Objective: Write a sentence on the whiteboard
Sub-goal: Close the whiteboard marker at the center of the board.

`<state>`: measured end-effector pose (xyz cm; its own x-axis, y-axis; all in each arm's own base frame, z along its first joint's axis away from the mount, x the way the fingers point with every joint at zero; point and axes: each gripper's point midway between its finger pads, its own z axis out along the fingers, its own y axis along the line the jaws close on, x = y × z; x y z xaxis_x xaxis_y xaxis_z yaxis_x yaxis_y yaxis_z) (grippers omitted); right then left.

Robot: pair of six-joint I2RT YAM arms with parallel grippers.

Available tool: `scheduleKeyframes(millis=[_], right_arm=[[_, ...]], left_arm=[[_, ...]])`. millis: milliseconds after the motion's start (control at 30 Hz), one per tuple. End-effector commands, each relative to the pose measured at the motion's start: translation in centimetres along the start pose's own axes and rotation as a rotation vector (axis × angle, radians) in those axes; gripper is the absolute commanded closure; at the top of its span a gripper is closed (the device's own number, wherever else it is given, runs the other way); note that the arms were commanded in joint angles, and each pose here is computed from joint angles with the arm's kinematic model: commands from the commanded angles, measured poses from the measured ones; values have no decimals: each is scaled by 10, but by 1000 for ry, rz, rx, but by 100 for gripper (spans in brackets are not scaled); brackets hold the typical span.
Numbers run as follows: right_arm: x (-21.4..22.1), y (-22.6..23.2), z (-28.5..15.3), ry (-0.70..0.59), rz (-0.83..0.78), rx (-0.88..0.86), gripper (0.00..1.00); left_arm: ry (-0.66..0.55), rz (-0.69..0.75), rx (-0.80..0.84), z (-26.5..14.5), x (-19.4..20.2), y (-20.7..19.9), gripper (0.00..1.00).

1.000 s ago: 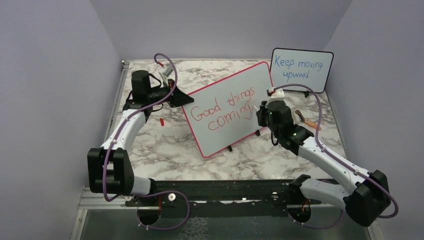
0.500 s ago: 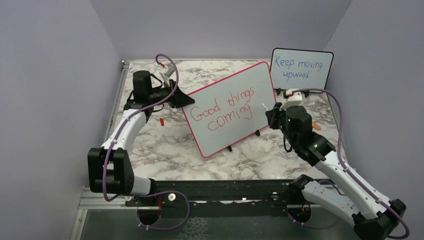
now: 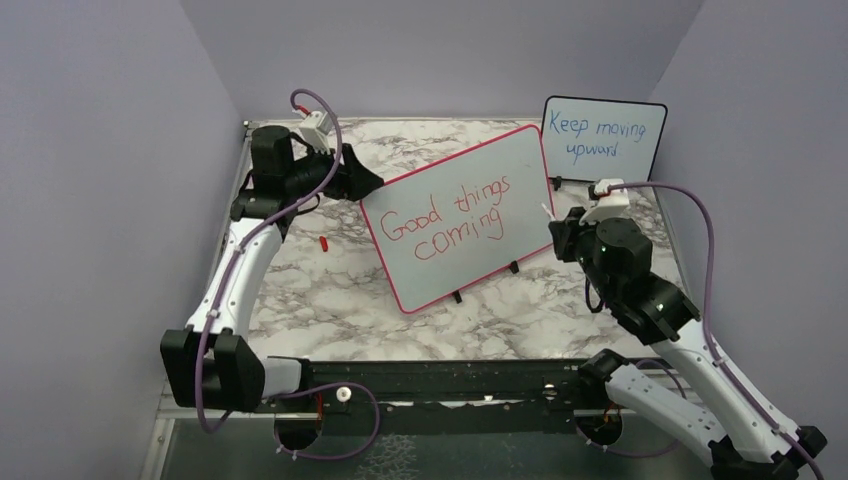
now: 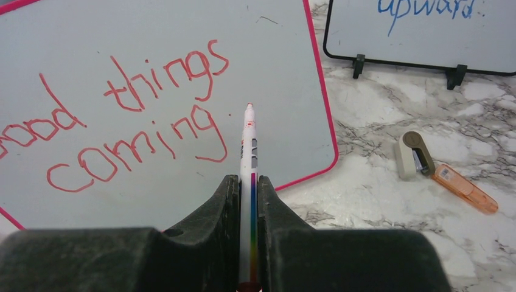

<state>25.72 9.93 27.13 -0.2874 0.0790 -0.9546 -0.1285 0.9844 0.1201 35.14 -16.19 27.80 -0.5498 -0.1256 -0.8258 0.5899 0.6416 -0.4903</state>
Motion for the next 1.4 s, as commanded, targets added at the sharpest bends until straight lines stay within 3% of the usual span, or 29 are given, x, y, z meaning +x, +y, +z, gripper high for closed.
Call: scheduleKeyframes(millis=[0,67,333,400,733,900,1133,1367], right_arm=[[-15,-15,-17,-44,-12,44,99],[-18,-19,-22,-74,-6,47,99],[-21,-24,-34,-121,13,43,99],[-21,-23,-35,-127,16,32,99],[-22,-21,-39,-144,31,9,99],[-22,-20,-40,-143,32,1,99],[-21,-20,-41,-143,29,-3,99],[-19,-20,-38,-134,22,1,100]], left_arm=[[-113,34,-255,-38,-31,8,14],[-151,31,-368,-55,-32,17,1],[-246,-80,-788,-119,-5,61,1],[-218,-135,-885,-129,12,75,1],[65,-310,-1030,-112,103,134,10],[201,-377,-1010,-89,131,160,24],[272,-449,-975,-64,151,191,52],[309,-461,-938,-45,156,205,64]])
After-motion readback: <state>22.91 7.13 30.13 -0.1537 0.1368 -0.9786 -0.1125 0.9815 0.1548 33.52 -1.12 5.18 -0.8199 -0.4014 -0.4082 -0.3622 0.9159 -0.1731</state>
